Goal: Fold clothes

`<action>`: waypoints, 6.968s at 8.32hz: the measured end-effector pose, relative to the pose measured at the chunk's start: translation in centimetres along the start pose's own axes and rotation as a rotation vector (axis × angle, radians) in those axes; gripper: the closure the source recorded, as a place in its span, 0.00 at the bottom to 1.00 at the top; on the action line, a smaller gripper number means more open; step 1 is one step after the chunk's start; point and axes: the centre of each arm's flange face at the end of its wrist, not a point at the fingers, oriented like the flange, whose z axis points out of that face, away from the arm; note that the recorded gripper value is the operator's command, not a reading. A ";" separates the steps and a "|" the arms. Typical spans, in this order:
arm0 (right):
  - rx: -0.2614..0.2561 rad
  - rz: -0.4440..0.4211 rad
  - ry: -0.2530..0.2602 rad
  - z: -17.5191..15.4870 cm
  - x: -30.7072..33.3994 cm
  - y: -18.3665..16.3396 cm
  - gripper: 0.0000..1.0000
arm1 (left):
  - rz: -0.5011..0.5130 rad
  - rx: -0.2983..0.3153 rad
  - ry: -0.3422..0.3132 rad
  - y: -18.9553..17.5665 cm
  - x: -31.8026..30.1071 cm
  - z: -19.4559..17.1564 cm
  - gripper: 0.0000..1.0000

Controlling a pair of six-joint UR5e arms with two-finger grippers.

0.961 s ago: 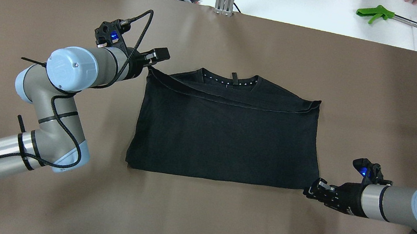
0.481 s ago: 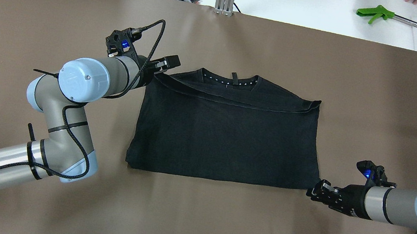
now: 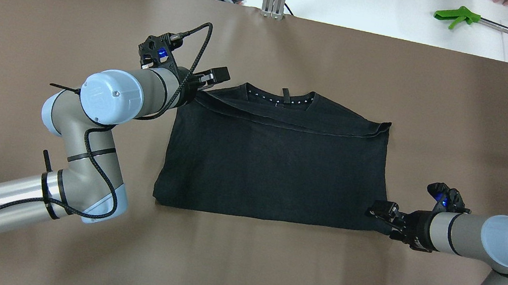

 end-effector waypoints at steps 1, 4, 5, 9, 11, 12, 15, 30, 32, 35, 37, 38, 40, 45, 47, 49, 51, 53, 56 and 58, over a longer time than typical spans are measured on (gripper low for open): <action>0.011 0.005 0.014 0.5 -1.4 -0.1 0.08 | 0.003 -0.001 0.000 0.0 0.1 0.0 0.06; 0.046 0.006 0.042 1.2 -2.9 -0.6 0.06 | 0.010 -0.003 -0.002 0.1 0.8 0.1 0.06; 0.046 0.006 0.042 1.0 -2.9 -0.7 0.06 | 0.011 -0.003 -0.006 0.2 1.2 0.1 0.06; 0.054 0.012 0.050 -0.5 -0.2 -0.9 0.06 | 0.011 -0.003 -0.008 0.1 1.8 0.1 0.06; 0.056 0.008 0.033 -1.0 1.0 -0.8 0.06 | 0.011 -0.003 -0.009 0.2 2.1 0.1 0.06; 0.057 0.008 0.030 -0.9 1.1 -0.8 0.06 | 0.011 -0.003 -0.010 0.2 2.3 0.1 0.06; 0.052 0.012 0.043 0.0 1.6 -0.6 0.07 | 0.013 -0.002 -0.015 0.1 2.3 0.2 0.06; -0.127 -0.065 -0.047 -4.6 -2.5 7.2 1.00 | 0.015 -0.002 -0.016 0.1 2.0 0.1 0.06; -0.204 -0.109 -0.058 -4.4 -3.3 11.5 1.00 | 0.016 -0.006 -0.017 0.3 2.1 0.2 0.06; -0.285 -0.163 -0.094 -4.3 -5.0 17.0 1.00 | 0.015 -0.008 -0.012 0.7 2.2 0.1 0.06; -0.318 -0.191 -0.129 -3.8 -6.8 20.3 0.47 | 0.018 -0.014 -0.015 1.3 2.0 0.2 0.06; -0.341 -0.204 -0.148 -3.6 -7.7 22.0 0.06 | 0.018 -0.014 -0.017 1.4 1.9 0.2 0.06; -0.373 -0.220 -0.166 -3.1 -10.0 25.0 0.05 | 0.011 -0.006 -0.024 0.7 1.5 0.3 0.06; -0.146 -0.232 -0.160 -2.8 -11.5 17.7 0.06 | 0.001 -0.050 -0.109 -0.4 -2.6 0.5 0.06; -0.011 -0.290 -0.116 -2.2 -12.1 13.4 0.06 | -0.033 -0.111 -0.120 0.1 -2.9 -0.5 0.06; 0.090 -0.354 -0.098 -1.9 -13.8 10.1 0.06 | -0.070 -0.174 -0.102 0.7 -6.1 -3.0 0.06; 0.125 -0.362 -0.089 -1.9 -14.1 8.6 0.06 | -0.072 -0.247 -0.049 1.1 -11.4 -5.1 0.06; 0.132 -0.359 -0.083 -1.6 -13.9 8.3 0.06 | -0.051 -0.267 -0.066 1.3 -14.4 -4.8 0.06; 0.133 -0.354 -0.083 -1.6 -13.9 8.2 0.06 | -0.007 -0.270 -0.095 1.2 -16.8 -4.5 0.06; 0.132 -0.354 -0.090 -1.6 -13.9 8.3 0.06 | -0.001 -0.272 -0.108 1.3 -17.6 -4.6 0.06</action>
